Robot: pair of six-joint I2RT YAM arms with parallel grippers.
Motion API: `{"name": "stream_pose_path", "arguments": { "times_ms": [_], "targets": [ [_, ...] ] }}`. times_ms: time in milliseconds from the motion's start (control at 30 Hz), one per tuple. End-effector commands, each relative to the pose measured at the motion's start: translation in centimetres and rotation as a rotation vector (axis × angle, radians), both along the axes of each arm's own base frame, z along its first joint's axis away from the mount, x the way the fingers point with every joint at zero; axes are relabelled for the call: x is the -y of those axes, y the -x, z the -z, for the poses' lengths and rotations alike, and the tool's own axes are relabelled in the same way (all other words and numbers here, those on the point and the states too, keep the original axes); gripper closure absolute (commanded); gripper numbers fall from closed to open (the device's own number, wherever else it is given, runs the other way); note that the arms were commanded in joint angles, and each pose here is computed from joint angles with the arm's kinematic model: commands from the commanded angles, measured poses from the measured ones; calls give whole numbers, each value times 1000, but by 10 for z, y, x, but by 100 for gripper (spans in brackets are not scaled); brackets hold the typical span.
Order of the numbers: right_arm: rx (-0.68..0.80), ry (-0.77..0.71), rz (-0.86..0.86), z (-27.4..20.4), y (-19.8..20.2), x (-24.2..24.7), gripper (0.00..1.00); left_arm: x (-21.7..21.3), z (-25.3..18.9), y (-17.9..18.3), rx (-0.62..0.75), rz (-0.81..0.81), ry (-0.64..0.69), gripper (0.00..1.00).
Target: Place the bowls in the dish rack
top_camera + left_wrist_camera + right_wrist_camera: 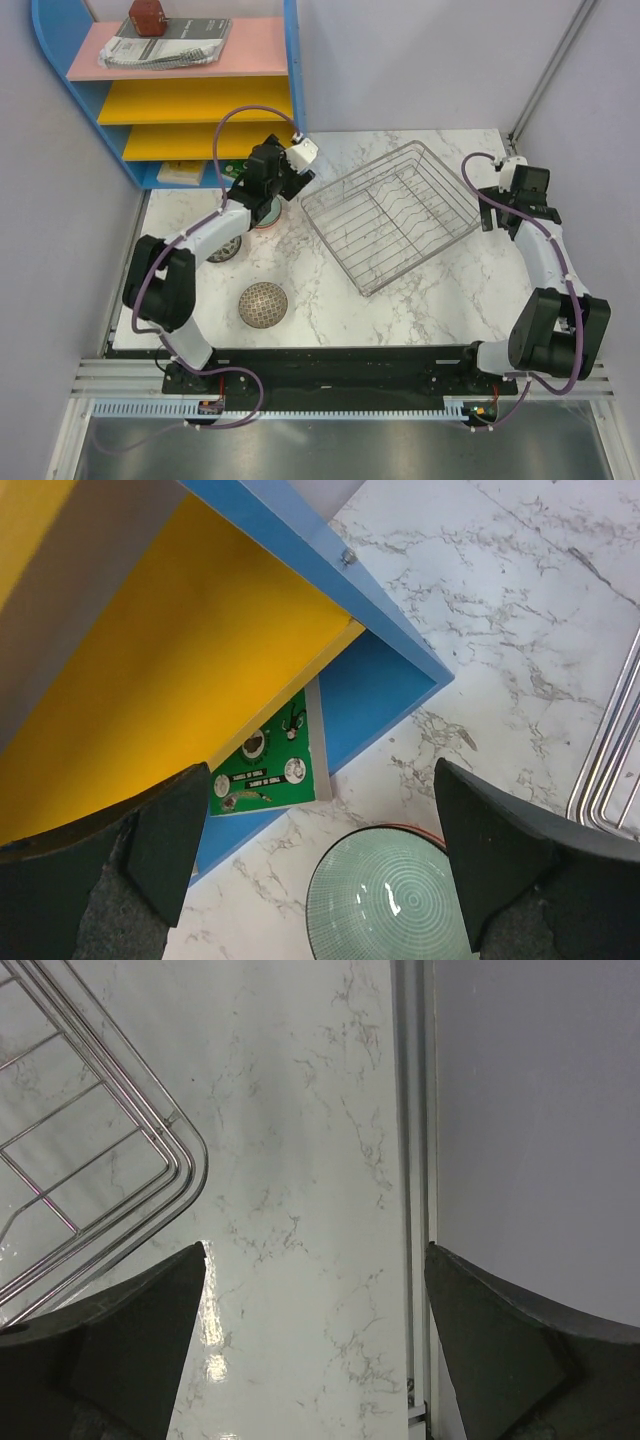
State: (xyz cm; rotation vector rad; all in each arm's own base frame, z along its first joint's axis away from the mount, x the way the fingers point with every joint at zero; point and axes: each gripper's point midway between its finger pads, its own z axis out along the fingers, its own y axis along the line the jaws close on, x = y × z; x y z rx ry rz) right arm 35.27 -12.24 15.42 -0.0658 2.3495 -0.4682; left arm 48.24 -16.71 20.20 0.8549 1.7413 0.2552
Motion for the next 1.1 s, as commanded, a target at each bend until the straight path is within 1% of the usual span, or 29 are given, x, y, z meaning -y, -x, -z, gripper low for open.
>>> {"name": "stream_pose_path", "arguments": {
  "times_ms": [0,233,500,767,1067],
  "targets": [
    [-17,-26,-25,12,-5,-2,2,5,6,-23,36,2,-47,0],
    [-49,-36,-24,25,-12,-1,2,11,22,-40,17,5,-72,0],
    [-69,-44,-25,37,-17,0,2,20,30,-40,-9,46,-61,0],
    [-54,-45,-21,32,-25,1,2,35,45,-20,-75,147,-41,1],
    [-45,-65,-21,32,-40,1,2,49,75,14,-176,234,-64,1]
  ]
}}
